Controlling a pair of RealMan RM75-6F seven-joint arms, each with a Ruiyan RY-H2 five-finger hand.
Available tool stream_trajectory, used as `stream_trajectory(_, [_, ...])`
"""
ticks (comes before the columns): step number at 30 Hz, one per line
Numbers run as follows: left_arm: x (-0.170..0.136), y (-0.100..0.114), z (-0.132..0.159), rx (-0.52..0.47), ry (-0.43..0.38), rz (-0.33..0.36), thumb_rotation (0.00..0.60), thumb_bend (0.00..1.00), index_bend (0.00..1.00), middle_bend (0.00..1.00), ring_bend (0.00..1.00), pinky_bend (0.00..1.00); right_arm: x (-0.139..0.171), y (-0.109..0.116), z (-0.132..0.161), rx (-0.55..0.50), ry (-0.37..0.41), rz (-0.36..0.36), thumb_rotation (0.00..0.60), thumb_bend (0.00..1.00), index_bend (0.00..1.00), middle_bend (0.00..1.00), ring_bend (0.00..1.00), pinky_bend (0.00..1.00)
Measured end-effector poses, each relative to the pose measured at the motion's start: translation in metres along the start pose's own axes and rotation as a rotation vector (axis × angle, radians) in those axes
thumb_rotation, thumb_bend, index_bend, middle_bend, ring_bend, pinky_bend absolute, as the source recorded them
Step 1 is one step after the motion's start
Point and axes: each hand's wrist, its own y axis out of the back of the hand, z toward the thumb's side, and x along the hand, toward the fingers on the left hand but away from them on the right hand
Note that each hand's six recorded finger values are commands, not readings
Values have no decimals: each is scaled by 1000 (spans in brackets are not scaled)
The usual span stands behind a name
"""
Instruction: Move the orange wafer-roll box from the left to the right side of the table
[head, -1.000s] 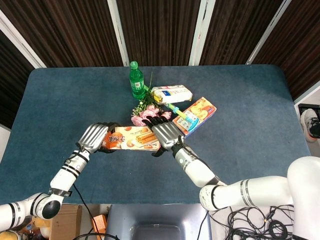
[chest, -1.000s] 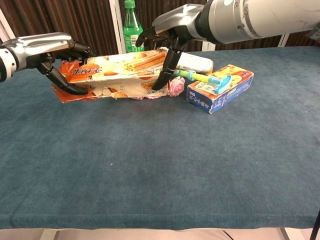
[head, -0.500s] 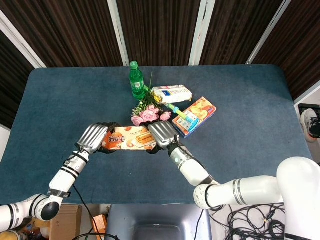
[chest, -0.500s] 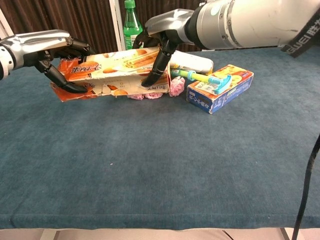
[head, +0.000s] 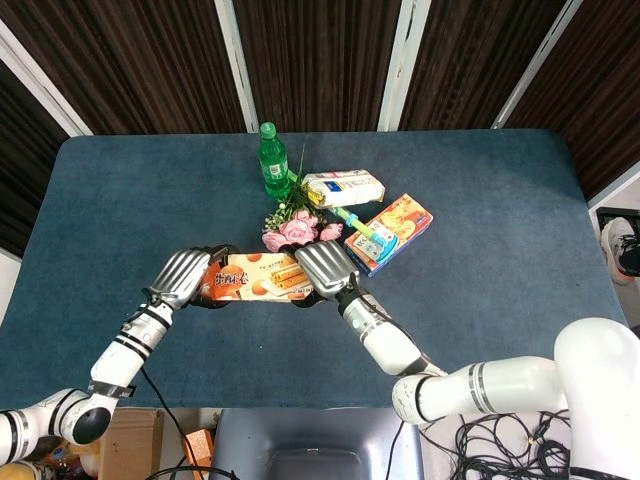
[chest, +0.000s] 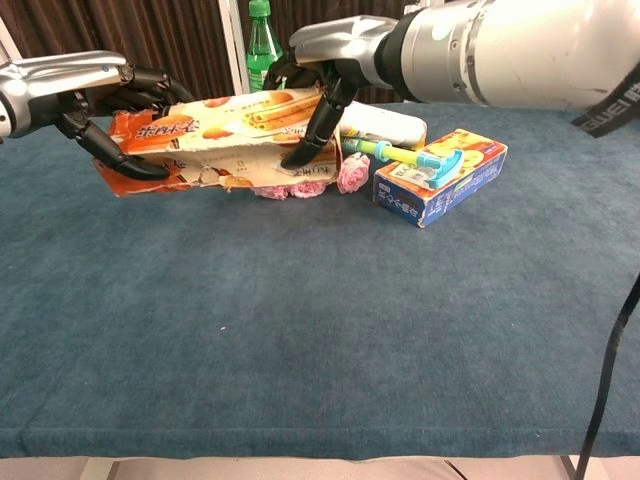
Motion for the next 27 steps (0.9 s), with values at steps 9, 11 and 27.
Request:
stream_trajectory(9, [-9,17,-7,-55,-48,24,405,196,0,10,13,196,7,11,-11,-67,22,-48,600,434,857,752,753,804])
stream_trajectory(11, [-11,20,-8,-43,-56,27,406,194,0,4,8,193,10,14,-13,-80,33,-57,600,433,857,752,753,804])
stream_trajectory(27, [-94,53,-127,177,213,88,588,194,0,0,3,171,107,9,-103,-25,27,-153,600,436,829,753,749,627])
